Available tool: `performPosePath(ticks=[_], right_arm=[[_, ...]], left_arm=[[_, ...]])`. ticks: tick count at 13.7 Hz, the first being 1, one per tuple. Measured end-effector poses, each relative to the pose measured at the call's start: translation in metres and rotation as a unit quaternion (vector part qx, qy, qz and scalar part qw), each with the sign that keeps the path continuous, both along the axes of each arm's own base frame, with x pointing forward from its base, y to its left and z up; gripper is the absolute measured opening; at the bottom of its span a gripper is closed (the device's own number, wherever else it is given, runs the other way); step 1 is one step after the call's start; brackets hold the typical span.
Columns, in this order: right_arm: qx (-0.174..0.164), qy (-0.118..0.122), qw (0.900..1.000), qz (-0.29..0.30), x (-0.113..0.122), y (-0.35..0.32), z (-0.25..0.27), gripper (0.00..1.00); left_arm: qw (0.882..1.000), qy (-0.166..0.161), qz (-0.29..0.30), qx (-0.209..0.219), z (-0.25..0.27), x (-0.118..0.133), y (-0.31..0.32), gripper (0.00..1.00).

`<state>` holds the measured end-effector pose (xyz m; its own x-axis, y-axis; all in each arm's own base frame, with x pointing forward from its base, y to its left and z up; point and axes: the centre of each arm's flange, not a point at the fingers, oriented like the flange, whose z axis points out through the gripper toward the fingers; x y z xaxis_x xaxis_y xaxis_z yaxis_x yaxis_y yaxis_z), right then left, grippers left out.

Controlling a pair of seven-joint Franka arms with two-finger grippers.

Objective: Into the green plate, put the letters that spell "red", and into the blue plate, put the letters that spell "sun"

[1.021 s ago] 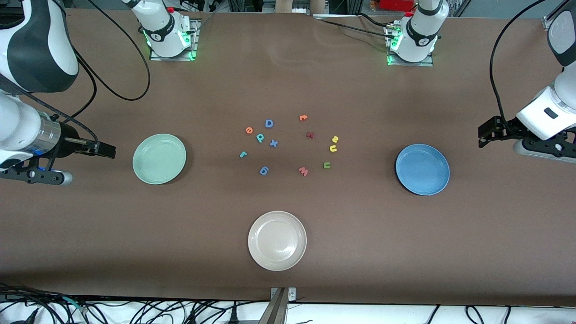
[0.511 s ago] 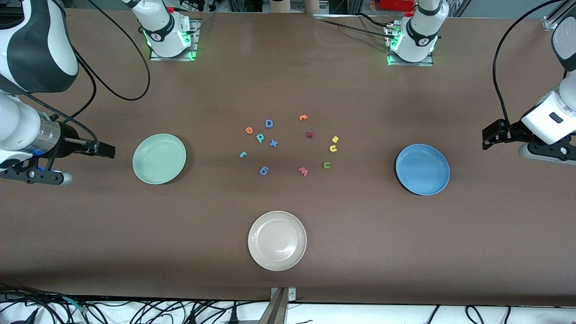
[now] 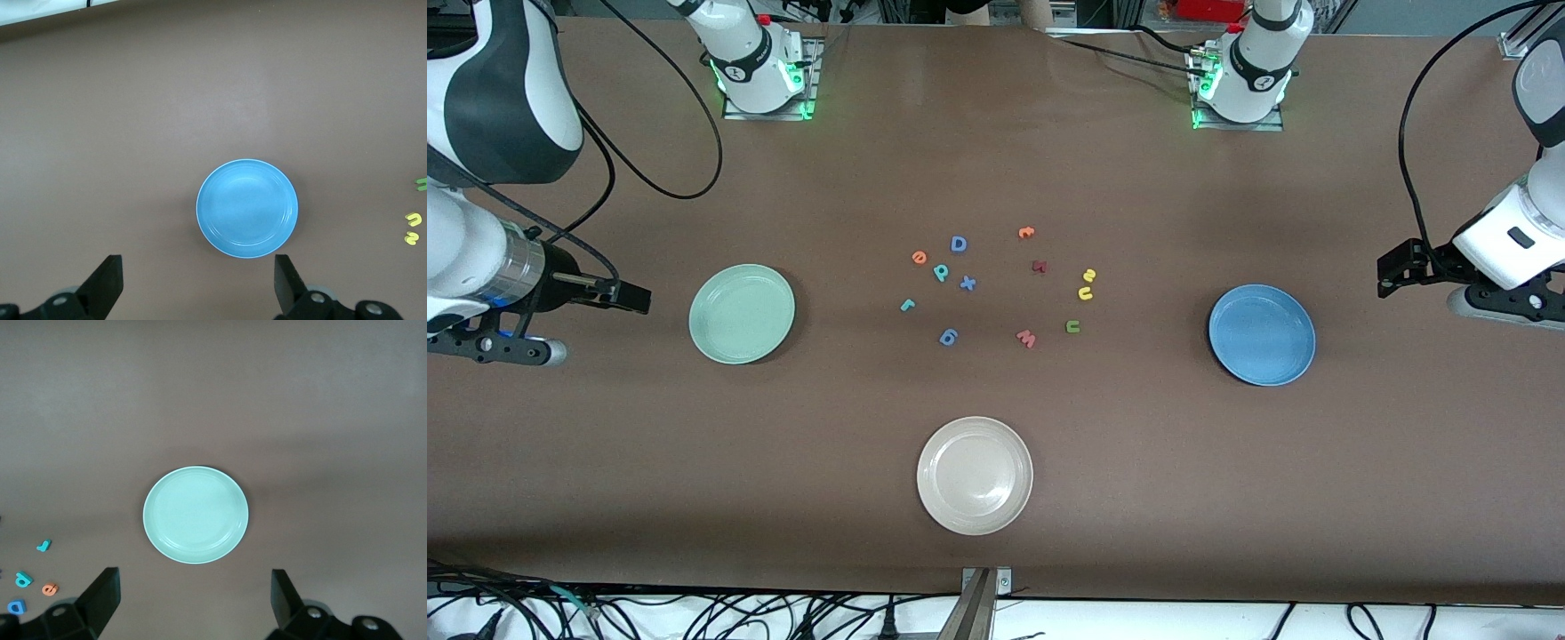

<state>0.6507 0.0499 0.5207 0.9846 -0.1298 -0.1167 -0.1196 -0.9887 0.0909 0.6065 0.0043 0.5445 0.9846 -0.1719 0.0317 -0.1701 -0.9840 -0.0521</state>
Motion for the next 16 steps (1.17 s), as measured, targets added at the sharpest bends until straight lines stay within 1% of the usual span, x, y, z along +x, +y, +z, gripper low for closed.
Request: performPosePath(ticks=[6, 16], right_arm=[[-0.004, 0.000, 1.000, -0.003, 0.000, -0.004, 0.000, 1.00], [-0.016, 0.004, 0.999, -0.044, 0.004, -0.054, -0.007, 1.00]], left_arm=[[1.000, 0.000, 0.000, 0.000, 0.000, 0.000, 0.000, 1.00], [1.000, 0.000, 0.000, 0.000, 0.000, 0.000, 0.000, 1.00]])
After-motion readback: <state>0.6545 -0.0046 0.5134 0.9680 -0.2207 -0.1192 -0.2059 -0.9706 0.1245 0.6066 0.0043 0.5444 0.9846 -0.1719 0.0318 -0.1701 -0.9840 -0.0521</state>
